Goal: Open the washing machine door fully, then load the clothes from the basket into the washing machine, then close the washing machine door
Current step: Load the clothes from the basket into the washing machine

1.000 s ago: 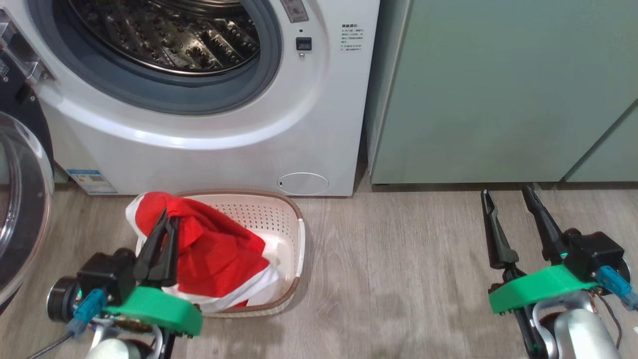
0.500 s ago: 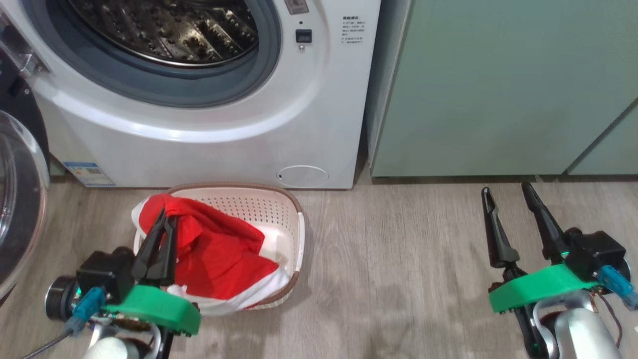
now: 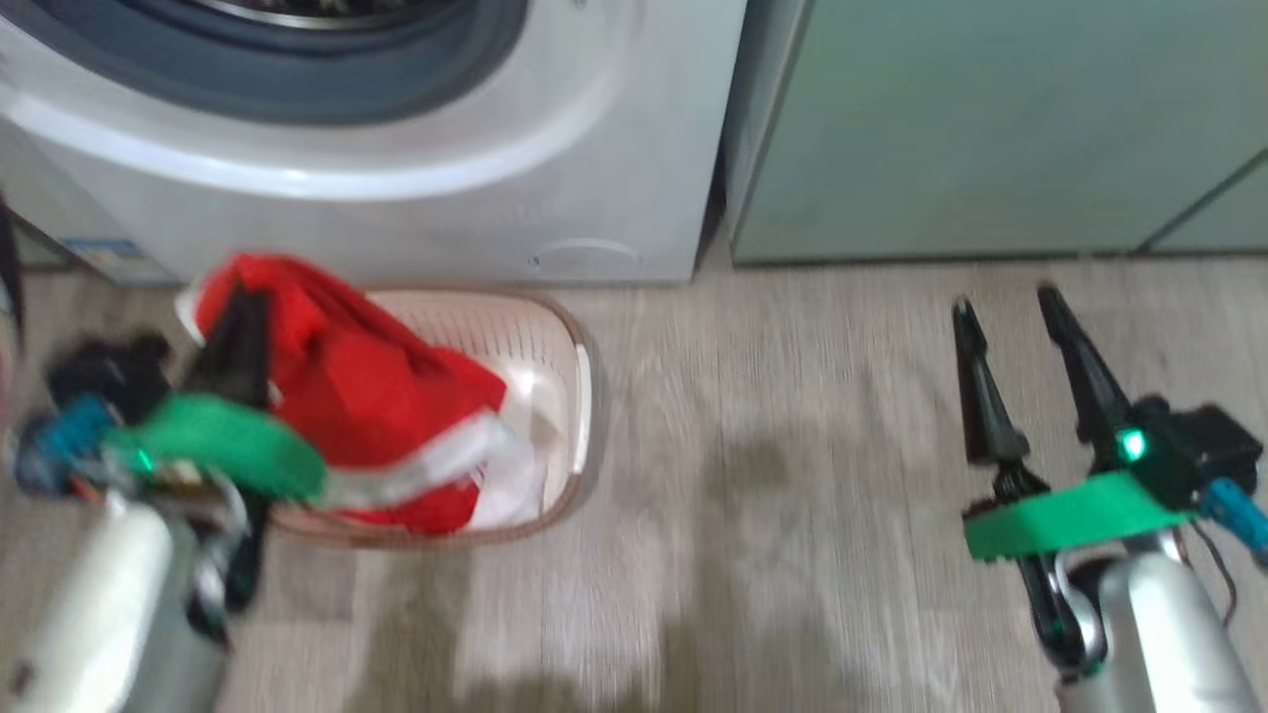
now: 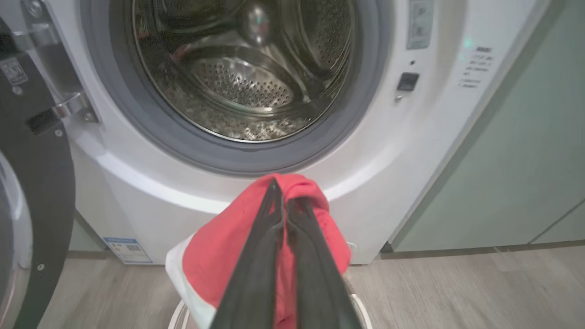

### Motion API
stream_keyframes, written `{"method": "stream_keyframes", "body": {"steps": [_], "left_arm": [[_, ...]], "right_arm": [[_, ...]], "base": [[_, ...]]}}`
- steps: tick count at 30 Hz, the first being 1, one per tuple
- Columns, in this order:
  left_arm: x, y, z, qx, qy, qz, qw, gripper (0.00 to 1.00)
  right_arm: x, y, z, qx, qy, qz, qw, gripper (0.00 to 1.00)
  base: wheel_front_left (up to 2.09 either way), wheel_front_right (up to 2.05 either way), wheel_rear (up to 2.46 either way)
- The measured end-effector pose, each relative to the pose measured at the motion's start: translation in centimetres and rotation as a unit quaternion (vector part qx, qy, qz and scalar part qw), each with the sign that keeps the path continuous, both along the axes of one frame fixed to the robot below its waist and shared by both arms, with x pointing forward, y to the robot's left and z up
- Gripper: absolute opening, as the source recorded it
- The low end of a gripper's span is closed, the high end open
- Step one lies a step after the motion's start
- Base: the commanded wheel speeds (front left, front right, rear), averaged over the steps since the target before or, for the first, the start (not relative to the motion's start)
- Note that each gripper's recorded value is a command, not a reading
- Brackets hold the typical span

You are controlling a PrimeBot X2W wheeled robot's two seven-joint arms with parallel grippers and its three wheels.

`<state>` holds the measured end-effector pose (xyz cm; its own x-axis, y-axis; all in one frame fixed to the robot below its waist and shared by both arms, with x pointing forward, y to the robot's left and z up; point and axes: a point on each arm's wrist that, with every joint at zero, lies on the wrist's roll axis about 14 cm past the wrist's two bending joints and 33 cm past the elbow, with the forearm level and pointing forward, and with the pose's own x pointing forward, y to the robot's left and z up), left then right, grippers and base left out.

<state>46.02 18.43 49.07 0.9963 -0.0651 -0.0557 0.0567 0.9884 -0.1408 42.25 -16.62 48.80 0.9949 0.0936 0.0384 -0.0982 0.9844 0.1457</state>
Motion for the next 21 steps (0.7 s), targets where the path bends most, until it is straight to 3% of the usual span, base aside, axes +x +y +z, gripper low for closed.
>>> {"method": "stream_keyframes", "body": {"steps": [14, 21], "left_arm": [[15.2, 1.8, -5.7, -0.007, 0.129, -0.035, 0.991, 0.00], [21.7, 1.7, -6.5, 0.006, 0.157, -0.051, 0.986, 0.00]], "right_arm": [[3.8, -1.0, -4.7, 0.010, 0.034, -0.014, 0.999, 1.00], [4.7, -2.7, -6.6, 0.012, 0.050, -0.034, 0.998, 1.00]], "base": [[0.00, 0.00, 0.00], [0.00, 0.00, 0.00]]}}
